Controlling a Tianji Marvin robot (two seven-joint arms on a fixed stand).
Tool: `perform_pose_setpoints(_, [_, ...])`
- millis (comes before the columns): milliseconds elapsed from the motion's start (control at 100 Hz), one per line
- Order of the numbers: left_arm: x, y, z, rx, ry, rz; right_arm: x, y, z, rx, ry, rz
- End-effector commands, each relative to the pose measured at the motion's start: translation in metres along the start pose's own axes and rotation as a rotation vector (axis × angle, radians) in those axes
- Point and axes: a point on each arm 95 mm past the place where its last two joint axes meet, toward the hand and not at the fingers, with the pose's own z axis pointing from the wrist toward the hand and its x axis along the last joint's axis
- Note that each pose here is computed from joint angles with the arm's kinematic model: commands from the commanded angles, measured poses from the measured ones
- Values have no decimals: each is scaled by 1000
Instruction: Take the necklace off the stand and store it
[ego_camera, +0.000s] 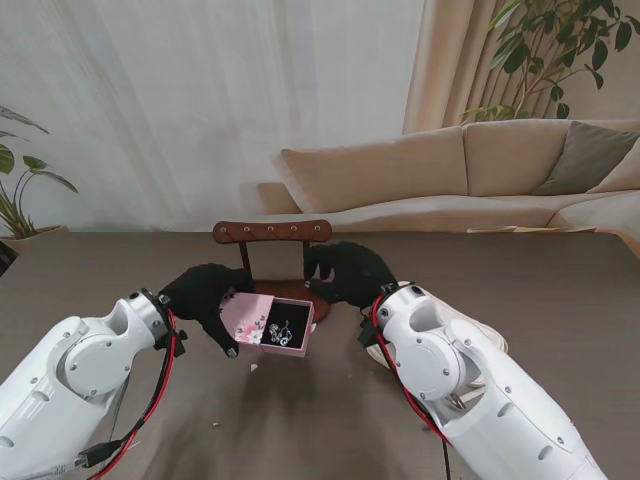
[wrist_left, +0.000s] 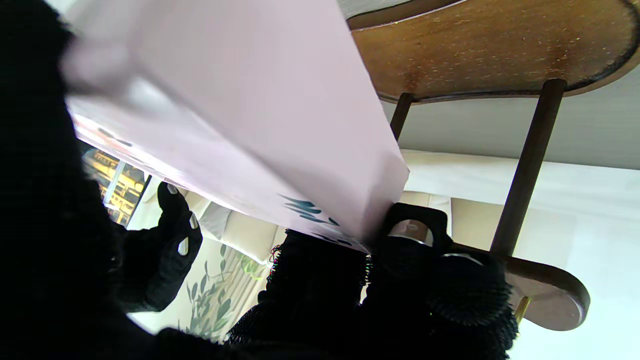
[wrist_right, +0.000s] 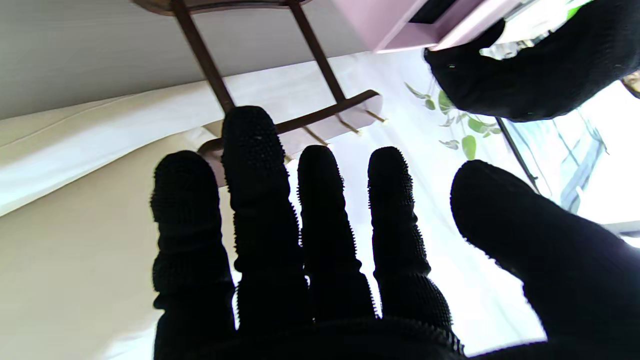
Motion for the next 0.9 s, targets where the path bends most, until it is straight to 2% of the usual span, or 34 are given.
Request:
perform_pose_setpoints(0, [3, -1, 2, -4, 5, -8, -13, -6, -5, 42, -26, -21])
perform_pose_setpoints(190, [3, -1, 3, 2, 8, -18, -29, -14, -17, 88, -41, -50])
perform_pose_setpoints(350, [3, -2, 4, 5, 9, -25, -34, -22, -28, 130, -30, -45])
perform_pose_setpoints(630, [4, -3, 7, 12, 8, -39, -27, -31, -41, 154, 6, -18])
perform_pose_setpoints(890, [4, -2, 12, 20, 18, -58, -11, -39, -41, 154, 41, 34])
